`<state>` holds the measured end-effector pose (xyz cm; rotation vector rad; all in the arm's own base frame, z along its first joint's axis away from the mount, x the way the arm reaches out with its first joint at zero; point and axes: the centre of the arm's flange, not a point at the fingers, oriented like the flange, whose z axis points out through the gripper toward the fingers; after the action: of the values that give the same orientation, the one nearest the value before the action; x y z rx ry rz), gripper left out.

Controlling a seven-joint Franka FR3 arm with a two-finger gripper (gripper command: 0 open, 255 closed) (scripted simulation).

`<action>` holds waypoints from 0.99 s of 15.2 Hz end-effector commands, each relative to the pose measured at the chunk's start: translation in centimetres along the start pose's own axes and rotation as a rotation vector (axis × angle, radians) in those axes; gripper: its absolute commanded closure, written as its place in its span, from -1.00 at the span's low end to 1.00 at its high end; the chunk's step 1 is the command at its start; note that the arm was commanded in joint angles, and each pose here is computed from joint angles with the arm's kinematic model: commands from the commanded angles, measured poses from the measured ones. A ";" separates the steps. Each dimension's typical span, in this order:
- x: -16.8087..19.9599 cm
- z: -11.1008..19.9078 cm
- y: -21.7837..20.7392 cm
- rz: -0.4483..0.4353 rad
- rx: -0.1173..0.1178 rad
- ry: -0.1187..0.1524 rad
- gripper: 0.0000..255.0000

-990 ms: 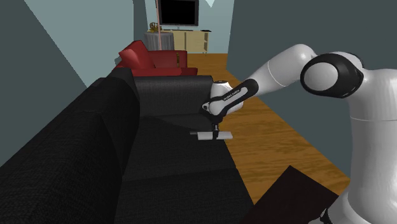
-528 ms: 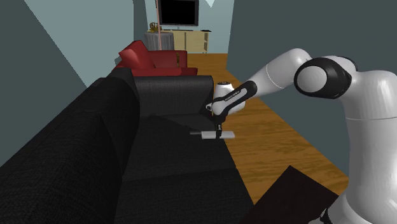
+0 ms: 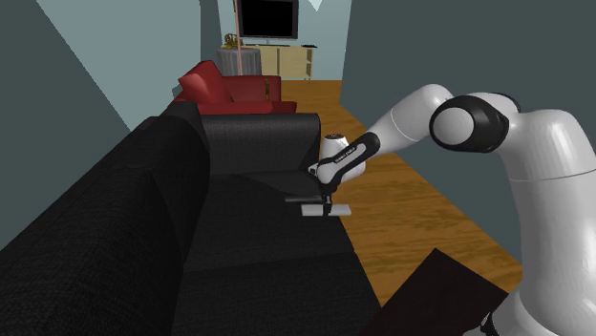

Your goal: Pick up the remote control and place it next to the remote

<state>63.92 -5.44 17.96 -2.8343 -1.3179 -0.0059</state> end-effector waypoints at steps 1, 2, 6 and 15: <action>-0.1 1.0 0.1 0.000 -0.001 0.000 1.00; -0.1 1.7 0.1 0.000 -0.001 0.000 1.00; -0.1 1.7 0.1 0.000 -0.001 0.000 1.00; -0.1 1.7 0.1 0.000 -0.001 0.000 -1.00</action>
<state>63.95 -5.52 16.30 -2.8347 -1.3181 -0.0069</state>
